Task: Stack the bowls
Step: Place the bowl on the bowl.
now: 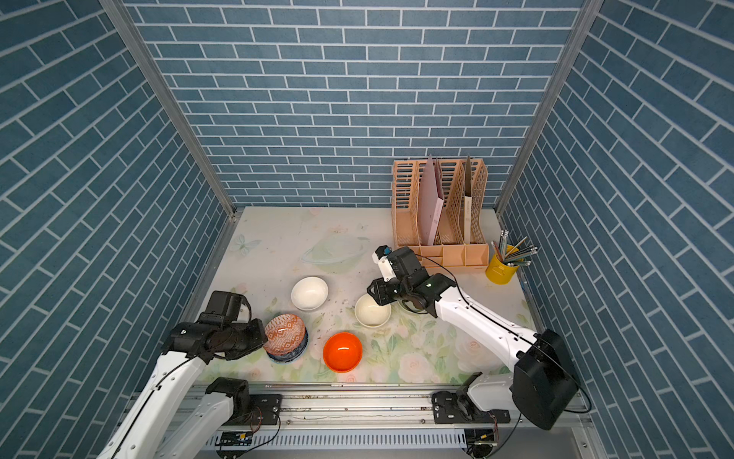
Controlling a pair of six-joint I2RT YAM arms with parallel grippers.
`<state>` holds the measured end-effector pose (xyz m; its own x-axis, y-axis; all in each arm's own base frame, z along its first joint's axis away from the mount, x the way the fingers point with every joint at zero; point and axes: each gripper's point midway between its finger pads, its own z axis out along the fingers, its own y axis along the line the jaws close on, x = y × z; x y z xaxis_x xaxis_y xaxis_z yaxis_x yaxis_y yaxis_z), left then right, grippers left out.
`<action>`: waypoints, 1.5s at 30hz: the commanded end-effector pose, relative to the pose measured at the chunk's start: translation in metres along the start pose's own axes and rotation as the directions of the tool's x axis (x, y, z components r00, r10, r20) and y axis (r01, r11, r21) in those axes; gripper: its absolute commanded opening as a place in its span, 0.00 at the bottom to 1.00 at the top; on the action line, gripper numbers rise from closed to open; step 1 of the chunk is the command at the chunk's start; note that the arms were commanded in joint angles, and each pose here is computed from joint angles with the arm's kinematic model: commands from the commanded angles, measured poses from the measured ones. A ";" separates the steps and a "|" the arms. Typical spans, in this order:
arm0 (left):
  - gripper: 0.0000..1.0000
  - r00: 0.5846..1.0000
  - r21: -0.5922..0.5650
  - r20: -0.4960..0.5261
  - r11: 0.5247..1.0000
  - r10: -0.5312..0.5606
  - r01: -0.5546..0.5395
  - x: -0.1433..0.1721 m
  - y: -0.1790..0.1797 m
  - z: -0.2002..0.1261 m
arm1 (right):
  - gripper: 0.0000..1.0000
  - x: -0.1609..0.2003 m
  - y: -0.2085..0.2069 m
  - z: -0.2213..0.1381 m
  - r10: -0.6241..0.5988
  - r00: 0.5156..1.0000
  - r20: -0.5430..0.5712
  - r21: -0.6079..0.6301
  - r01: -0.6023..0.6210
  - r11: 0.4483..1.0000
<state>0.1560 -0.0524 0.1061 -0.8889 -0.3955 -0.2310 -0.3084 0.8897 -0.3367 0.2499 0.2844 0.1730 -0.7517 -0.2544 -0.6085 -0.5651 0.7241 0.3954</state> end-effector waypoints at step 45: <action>0.00 0.998 0.017 0.048 0.999 -0.045 0.045 0.000 0.004 0.010 | 0.36 0.003 0.002 0.001 -0.027 1.000 -0.004 -0.019 0.027 0.999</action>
<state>0.1558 -0.0511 0.0939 -0.8613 -0.4411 -0.2522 -0.3390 0.8686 -0.3615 0.2487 0.2858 0.1736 -0.7520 -0.2560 -0.6074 -0.5692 0.7169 0.4027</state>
